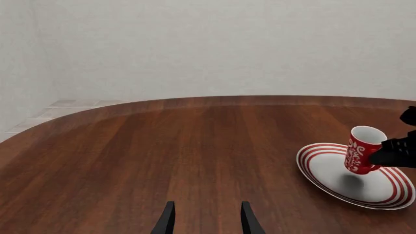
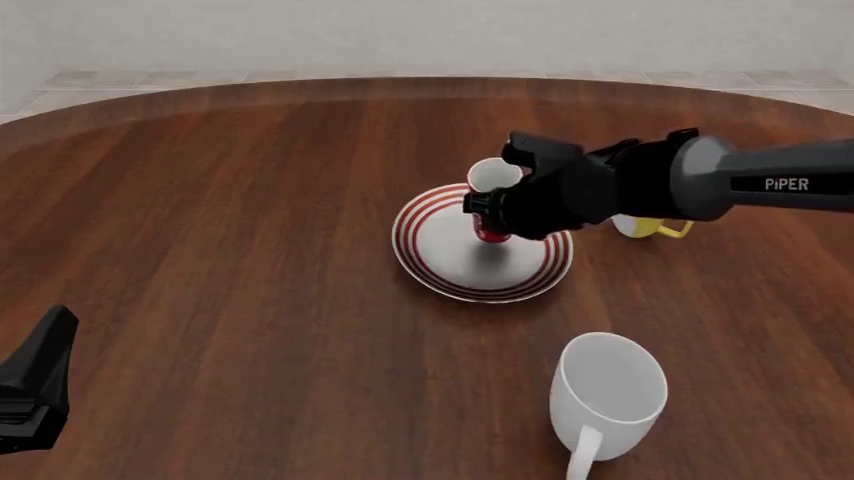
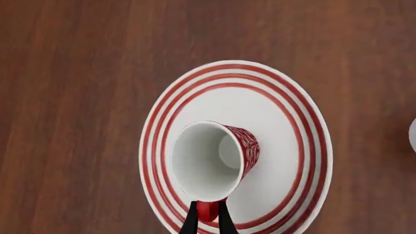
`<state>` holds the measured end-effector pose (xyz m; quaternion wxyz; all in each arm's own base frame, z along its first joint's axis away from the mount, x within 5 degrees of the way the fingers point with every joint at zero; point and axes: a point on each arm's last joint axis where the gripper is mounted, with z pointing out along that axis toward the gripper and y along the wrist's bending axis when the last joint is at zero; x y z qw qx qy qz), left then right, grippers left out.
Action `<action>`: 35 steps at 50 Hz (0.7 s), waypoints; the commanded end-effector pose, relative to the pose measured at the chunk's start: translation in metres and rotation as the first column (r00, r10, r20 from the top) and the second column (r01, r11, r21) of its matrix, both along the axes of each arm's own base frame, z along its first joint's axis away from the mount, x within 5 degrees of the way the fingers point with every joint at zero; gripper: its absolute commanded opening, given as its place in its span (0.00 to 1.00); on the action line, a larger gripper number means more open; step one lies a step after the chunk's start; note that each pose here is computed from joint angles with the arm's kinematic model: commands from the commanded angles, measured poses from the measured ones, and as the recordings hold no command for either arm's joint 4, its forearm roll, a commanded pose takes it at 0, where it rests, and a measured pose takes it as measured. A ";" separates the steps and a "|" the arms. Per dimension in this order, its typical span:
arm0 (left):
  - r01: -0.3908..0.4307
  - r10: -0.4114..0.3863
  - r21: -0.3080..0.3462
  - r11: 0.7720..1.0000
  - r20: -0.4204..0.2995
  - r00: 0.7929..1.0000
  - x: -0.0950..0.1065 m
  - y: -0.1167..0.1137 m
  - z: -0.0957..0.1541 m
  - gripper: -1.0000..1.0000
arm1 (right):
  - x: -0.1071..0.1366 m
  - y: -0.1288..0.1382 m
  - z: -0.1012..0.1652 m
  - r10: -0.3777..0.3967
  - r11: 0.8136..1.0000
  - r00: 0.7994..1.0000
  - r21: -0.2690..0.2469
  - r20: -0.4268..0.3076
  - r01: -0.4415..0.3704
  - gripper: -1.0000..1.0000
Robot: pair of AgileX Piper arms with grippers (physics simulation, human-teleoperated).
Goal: Pick up the red mug and put it on the plate
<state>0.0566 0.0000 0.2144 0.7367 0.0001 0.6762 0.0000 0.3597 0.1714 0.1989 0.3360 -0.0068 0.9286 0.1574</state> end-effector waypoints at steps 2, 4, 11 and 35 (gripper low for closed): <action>0.000 0.000 0.000 1.000 0.000 1.000 0.000 0.000 0.000 1.00 | 0.001 0.006 -0.005 0.006 1.000 1.000 0.002 -0.007 -0.006 0.00; 0.000 0.000 0.000 1.000 0.000 1.000 0.000 0.000 0.000 1.00 | 0.001 0.007 -0.006 0.007 1.000 1.000 0.002 -0.009 -0.007 0.00; 0.000 0.000 0.000 1.000 0.000 1.000 0.000 0.000 0.000 1.00 | 0.002 0.005 -0.008 0.002 1.000 1.000 0.001 -0.013 -0.002 0.00; 0.000 0.000 0.000 1.000 0.000 1.000 0.000 0.000 0.000 1.00 | 0.002 0.007 -0.016 0.001 1.000 0.999 -0.005 -0.034 -0.001 0.00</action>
